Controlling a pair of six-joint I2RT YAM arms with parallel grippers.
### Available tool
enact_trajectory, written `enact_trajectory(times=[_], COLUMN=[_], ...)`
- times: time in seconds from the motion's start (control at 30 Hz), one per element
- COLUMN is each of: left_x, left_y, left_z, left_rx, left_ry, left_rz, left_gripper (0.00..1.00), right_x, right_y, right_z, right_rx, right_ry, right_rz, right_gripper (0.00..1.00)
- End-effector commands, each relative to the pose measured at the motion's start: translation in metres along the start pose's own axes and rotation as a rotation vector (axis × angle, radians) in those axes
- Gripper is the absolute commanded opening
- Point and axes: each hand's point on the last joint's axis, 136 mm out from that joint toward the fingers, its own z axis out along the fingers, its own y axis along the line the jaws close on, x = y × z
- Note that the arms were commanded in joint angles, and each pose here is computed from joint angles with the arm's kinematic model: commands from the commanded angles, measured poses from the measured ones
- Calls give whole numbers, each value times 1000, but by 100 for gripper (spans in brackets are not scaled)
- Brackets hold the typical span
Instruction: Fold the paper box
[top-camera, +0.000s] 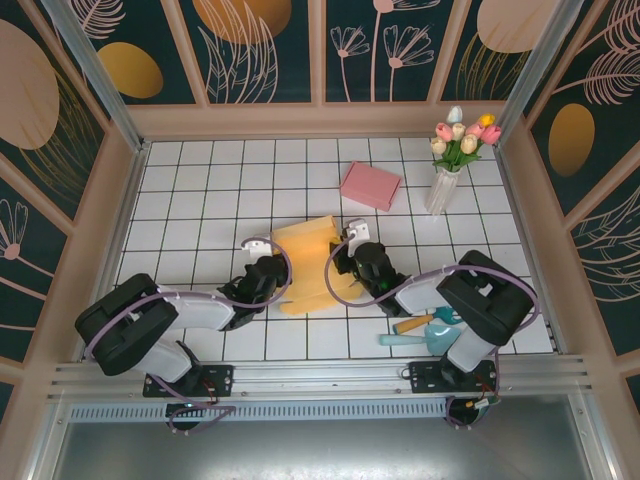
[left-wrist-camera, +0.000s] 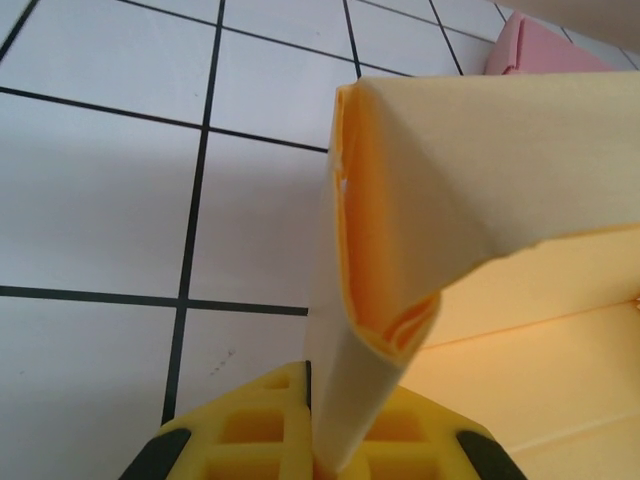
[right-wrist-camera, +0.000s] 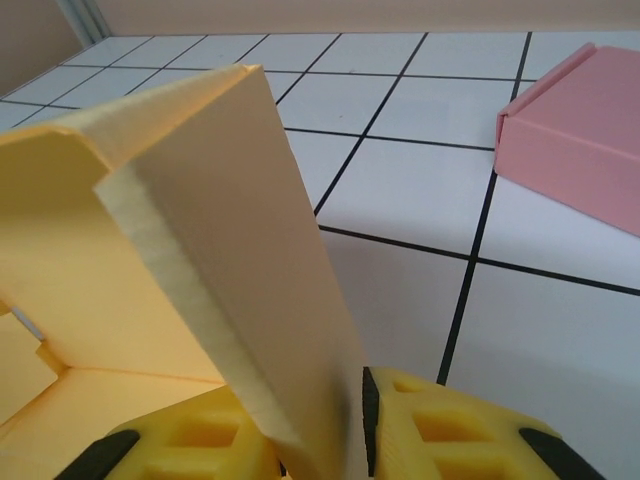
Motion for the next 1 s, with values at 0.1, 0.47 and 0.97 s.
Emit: enact_trajectory(times=[0.1, 0.47, 0.97], left_x=[-7, -3, 1], left_y=[-16, -24, -24], left_z=[6, 10, 14], left_rx=[39, 62, 54], left_ry=[-22, 6, 17], left_rz=[-41, -33, -28], left_gripper=[0, 0, 0], right_x=[-19, -40, -34], right_y=[-7, -21, -11], right_z=[-9, 7, 8], right_rx=[-9, 119, 84], right_ry=[-46, -86, -44], right_rz=[-29, -133, -249], right_gripper=[32, 33, 48])
